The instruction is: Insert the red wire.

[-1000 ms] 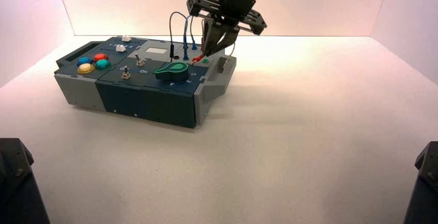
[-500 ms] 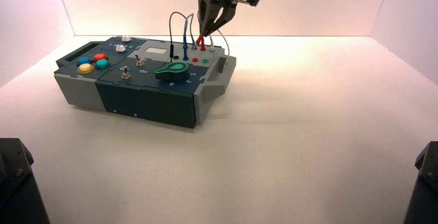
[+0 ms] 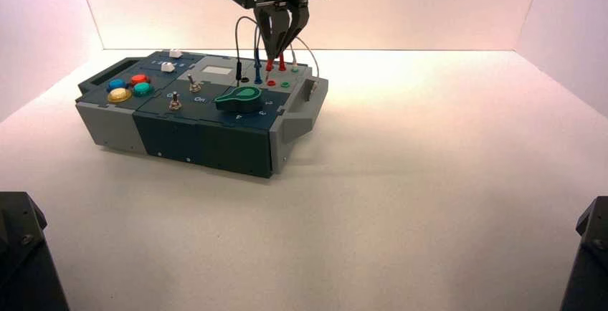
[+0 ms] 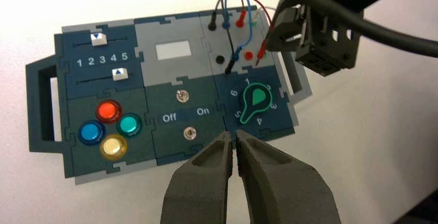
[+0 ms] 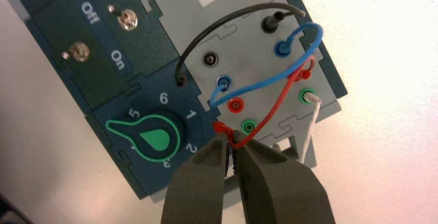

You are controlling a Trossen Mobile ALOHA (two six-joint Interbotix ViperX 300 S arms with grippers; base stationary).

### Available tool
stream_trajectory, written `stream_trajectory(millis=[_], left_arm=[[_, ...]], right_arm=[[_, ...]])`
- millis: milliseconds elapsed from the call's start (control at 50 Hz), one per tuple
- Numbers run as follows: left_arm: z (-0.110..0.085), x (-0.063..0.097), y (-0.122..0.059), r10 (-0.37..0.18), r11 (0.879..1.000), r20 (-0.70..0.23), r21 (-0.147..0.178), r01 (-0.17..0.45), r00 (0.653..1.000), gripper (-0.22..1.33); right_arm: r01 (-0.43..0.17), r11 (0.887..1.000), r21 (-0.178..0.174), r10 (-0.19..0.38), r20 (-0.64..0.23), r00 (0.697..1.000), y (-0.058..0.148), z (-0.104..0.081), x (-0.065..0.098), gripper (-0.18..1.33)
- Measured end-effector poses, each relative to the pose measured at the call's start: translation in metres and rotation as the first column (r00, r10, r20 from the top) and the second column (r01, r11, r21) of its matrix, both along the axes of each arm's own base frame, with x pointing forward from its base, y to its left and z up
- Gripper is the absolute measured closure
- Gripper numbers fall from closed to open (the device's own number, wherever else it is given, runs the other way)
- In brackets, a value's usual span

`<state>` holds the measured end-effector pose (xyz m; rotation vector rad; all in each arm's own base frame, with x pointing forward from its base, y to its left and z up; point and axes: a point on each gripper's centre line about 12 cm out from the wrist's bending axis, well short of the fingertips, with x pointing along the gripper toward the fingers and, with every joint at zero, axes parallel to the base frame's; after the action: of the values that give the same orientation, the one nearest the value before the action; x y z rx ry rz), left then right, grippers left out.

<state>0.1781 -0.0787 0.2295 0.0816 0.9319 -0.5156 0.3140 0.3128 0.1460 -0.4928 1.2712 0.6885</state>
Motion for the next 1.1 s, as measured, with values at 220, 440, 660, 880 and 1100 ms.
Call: stream_trajectory(millis=[220,440,660,880,1100], left_arm=[[0.004,-0.001,0.0,-0.002,1.0,0.011,-0.003,0.002,1.0,1.07],[0.004,-0.001,0.0,-0.005,1.0,0.009,-0.003,0.005,1.0,1.07],[0.009,-0.002,-0.001,-0.014,1.0,0.002,-0.003,0.014,1.0,1.07],[0.016,-0.006,0.0,-0.023,1.0,0.015,-0.008,0.024,1.0,1.07],[0.019,-0.008,0.0,-0.024,1.0,0.029,-0.009,0.024,0.999,1.07]], right_arm=[[-0.019,0.999,-0.03,0.02,0.02,1.0,0.0,-0.001,0.004,1.21],[-0.034,0.998,-0.05,0.036,0.048,0.998,0.0,0.001,0.008,1.21],[-0.044,0.996,-0.078,0.048,0.05,0.998,0.001,-0.008,0.013,1.21],[-0.048,0.995,-0.084,0.053,0.051,0.997,0.003,-0.012,0.014,1.21],[-0.05,0.996,-0.08,0.056,0.064,0.996,0.005,-0.01,0.017,1.21]])
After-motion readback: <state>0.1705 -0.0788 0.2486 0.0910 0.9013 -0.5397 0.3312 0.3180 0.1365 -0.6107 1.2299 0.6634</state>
